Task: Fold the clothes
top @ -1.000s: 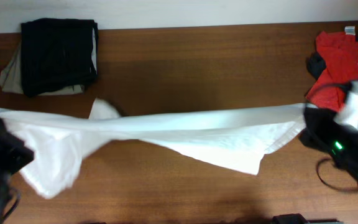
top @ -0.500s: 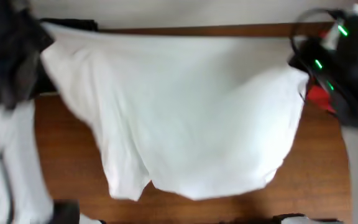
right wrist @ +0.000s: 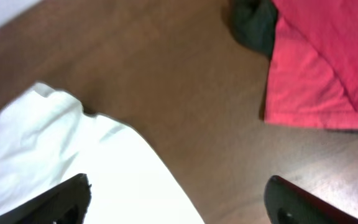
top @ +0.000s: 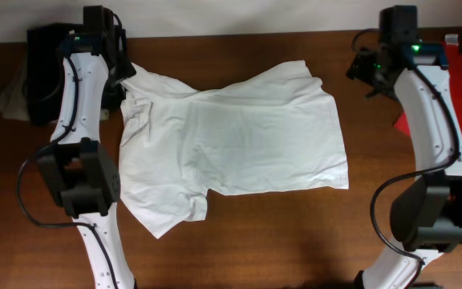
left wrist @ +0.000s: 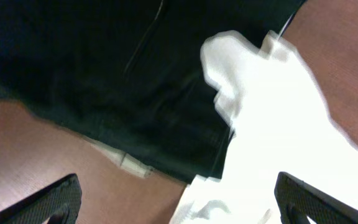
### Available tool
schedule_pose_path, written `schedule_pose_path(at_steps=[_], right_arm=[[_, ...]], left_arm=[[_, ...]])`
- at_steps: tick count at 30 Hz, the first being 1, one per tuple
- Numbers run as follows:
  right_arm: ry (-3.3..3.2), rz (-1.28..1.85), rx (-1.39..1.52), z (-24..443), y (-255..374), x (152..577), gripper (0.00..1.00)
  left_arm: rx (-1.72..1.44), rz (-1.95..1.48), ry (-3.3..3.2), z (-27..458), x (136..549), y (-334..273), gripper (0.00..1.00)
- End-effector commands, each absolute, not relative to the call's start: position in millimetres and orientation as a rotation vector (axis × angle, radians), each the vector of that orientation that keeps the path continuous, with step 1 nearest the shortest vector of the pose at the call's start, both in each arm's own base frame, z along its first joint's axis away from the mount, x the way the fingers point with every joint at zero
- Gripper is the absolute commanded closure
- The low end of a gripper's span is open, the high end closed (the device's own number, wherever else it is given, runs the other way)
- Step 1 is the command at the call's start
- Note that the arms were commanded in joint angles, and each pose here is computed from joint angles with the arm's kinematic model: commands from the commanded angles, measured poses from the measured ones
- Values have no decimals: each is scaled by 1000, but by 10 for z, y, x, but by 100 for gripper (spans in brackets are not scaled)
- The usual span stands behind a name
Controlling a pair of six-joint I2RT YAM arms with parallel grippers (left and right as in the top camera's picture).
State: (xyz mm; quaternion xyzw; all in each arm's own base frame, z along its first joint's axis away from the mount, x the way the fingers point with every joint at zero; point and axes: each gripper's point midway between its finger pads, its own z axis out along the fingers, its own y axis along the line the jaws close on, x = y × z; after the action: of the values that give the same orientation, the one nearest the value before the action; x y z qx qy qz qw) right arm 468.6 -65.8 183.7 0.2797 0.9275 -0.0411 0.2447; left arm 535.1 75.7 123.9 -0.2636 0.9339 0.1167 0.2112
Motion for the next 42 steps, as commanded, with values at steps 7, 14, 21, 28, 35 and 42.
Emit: schedule_pose_path(at_steps=[7,14,21,28,35,42], right_arm=[[2664,119,681,1982,-341,4378,1],[2716,139,690,1938,-294,4267,1],[2716,139,690,1936,-294,4267,1],[2716,139,690,1936,-294,4268,1],[2716,139,690,1936,-294,4268,1],[2686,163,689,1964,-281,4340,1]], left_arm=[[-750,281,2514,2666,4470,713,1],[-785,157,2474,3163,3967,575,1],[-774,105,2490,3148,3978,506,1],[-775,105,2490,3148,3978,507,1],[-774,105,2489,3148,3979,506,1],[-775,103,2490,3147,3978,505,1]])
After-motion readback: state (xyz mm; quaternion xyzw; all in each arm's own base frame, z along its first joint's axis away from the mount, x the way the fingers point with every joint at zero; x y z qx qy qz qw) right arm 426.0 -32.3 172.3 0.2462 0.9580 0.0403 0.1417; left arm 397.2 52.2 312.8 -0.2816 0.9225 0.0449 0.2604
